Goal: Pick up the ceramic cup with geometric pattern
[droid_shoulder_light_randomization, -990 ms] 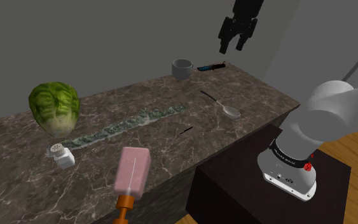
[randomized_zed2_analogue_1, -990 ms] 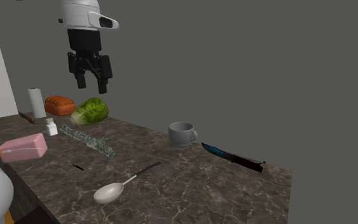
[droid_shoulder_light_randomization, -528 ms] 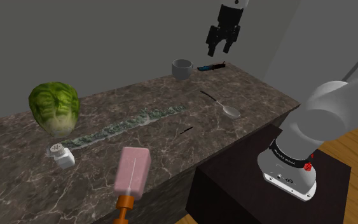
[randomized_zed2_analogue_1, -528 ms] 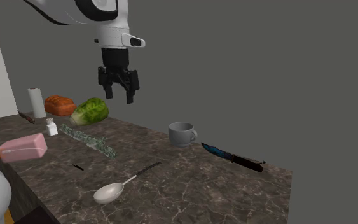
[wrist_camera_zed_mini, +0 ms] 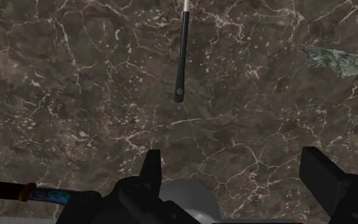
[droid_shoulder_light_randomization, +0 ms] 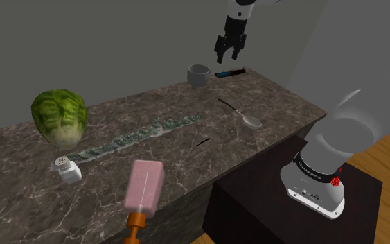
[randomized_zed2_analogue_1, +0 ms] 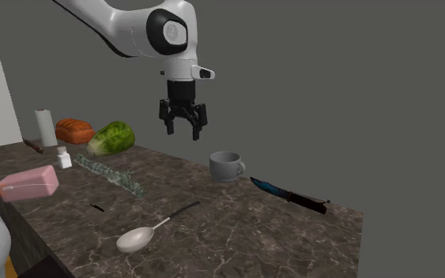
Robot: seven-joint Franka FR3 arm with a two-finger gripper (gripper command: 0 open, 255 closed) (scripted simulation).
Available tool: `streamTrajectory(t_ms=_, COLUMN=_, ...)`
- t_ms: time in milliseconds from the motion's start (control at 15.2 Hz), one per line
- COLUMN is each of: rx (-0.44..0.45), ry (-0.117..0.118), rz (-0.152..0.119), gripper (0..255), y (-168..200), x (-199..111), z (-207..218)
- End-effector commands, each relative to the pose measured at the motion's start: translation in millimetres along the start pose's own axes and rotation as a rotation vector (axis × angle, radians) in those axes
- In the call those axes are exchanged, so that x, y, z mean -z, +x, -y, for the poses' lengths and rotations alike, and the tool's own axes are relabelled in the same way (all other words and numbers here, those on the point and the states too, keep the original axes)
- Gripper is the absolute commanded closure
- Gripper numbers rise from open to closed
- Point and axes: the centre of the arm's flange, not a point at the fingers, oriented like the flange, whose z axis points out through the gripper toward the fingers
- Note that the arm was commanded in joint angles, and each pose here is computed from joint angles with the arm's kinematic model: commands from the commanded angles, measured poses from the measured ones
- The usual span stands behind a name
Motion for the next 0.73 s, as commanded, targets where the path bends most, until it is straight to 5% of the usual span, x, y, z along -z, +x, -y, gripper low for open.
streamTrajectory(t_ms=0, rx=0.003, ry=-0.004, rz=0.003, gripper=0, y=20.4, x=-13.4, z=-9.4)
streamTrajectory(t_ms=660, rx=0.014, ry=-0.022, rz=0.018, gripper=0, y=126.1, x=-75.9, z=-59.9)
